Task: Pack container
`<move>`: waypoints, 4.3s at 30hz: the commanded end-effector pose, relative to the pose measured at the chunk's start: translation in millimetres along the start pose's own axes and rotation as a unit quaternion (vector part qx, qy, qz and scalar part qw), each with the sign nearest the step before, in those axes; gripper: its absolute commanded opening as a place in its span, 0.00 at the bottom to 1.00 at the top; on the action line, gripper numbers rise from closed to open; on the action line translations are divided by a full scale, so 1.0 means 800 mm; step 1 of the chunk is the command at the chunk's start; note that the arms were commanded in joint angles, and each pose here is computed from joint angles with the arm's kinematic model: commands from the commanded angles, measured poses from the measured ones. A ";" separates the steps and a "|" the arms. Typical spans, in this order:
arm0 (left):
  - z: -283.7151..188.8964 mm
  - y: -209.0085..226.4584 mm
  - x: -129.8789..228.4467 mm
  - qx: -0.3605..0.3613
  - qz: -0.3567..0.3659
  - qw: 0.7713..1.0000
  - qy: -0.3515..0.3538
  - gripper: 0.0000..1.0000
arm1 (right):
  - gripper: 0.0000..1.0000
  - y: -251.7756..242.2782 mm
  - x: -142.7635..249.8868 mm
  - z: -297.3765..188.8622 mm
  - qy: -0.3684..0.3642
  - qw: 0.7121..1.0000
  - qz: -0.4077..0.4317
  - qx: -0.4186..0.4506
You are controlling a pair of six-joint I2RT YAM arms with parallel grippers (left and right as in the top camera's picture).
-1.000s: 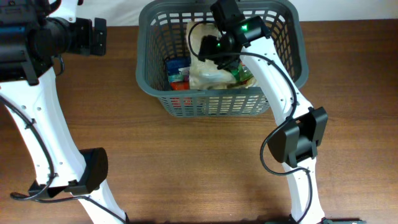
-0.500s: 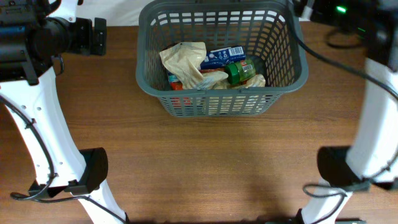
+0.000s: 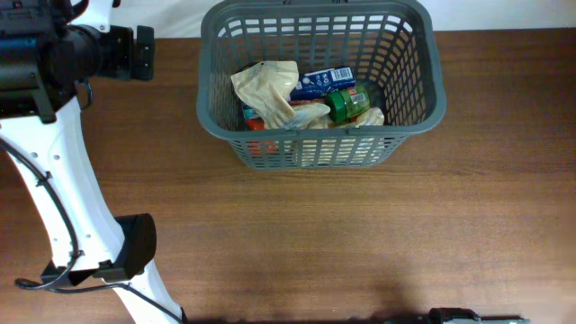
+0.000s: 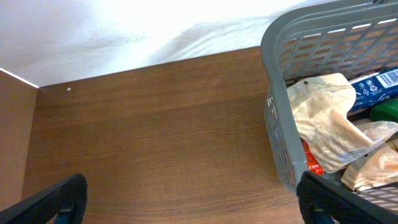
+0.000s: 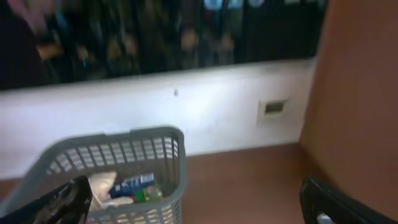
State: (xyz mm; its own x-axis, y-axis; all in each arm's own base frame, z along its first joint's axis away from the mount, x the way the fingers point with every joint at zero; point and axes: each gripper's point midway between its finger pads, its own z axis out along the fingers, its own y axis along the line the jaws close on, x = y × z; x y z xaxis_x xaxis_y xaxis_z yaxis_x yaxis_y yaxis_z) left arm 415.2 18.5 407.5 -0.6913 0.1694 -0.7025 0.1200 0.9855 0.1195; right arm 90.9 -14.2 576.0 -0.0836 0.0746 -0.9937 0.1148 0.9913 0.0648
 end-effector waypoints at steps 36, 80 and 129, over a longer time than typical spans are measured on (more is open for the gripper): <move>-0.003 0.003 0.000 -0.004 -0.008 1.000 -0.001 0.99 | 0.99 -0.001 0.425 0.218 -0.029 0.993 -0.108 -0.047; -0.003 0.002 0.000 -0.003 -0.007 1.000 -0.002 0.99 | 0.99 -0.010 0.534 0.221 0.089 0.990 -0.100 -0.052; 0.063 -0.126 0.358 0.032 0.006 0.940 -0.340 0.99 | 0.99 -0.010 0.534 0.221 0.089 0.990 -0.100 -0.052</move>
State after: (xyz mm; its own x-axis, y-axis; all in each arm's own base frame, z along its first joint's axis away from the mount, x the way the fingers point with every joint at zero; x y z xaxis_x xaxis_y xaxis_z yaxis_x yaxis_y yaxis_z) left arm 241.2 -28.6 162.8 -0.0800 0.1300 -0.9883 0.1660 0.9793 0.1154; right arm 229.2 -9.8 136.1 -0.2713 -0.1103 -0.9562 -0.0174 0.9938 -0.1097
